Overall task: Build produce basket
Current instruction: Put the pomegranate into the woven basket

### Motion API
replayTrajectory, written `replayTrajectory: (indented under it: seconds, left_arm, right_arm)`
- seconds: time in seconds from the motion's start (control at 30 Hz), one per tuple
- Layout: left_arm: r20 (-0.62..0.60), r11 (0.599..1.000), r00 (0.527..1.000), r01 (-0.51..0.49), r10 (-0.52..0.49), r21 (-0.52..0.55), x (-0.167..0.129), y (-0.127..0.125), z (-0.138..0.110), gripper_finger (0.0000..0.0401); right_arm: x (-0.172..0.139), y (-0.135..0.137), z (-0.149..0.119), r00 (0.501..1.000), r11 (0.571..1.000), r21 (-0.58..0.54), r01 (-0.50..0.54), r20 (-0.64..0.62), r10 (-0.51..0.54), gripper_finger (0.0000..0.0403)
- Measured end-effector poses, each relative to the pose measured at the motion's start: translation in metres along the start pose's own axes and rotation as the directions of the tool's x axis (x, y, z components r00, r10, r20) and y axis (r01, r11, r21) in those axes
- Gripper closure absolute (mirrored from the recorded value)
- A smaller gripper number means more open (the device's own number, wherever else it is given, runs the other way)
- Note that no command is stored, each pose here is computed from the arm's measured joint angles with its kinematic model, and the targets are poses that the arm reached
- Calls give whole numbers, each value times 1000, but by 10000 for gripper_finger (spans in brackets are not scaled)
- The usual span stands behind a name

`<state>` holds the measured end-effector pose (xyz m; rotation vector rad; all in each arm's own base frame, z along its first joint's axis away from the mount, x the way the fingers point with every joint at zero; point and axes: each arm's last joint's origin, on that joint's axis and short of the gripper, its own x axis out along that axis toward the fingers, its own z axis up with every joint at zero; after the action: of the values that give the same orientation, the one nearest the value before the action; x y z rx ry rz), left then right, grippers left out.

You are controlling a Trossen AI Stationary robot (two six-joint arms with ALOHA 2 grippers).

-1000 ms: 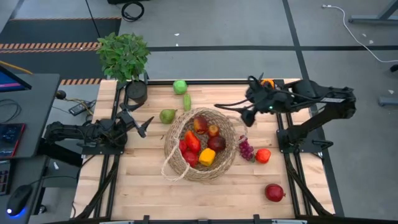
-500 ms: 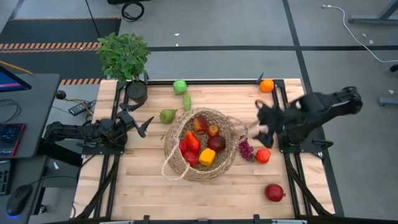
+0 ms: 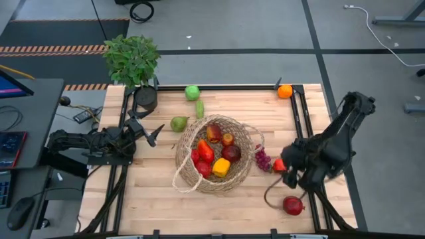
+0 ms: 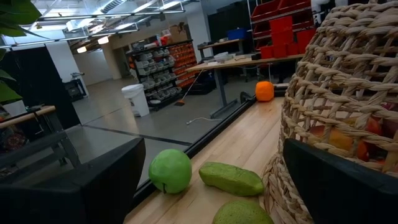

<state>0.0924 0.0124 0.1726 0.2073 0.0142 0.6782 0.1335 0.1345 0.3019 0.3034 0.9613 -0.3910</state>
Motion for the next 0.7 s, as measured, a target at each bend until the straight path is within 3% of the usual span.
replayTrajectory:
  seconds: [0.17,0.27,0.37,0.53,0.7]
  left_arm:
    - [0,1000,1000,0,0,0,0,0,0,13]
    - [0,1000,1000,0,0,0,0,0,0,13]
    - [0,1000,1000,0,0,0,0,0,0,13]
    - [0,1000,1000,0,0,0,0,0,0,13]
    - [0,1000,1000,0,0,0,0,0,0,13]
  right_arm:
    - [28,20,-22,992,982,-148,114,-35,-120,47]
    - [40,19,-33,985,988,-101,119,-112,-130,46]
    - [47,9,-42,982,998,-14,66,-175,-68,40]
    - [46,-6,-48,968,1000,11,5,-252,-2,9]
    - [40,13,-48,911,969,16,-247,-336,238,8]
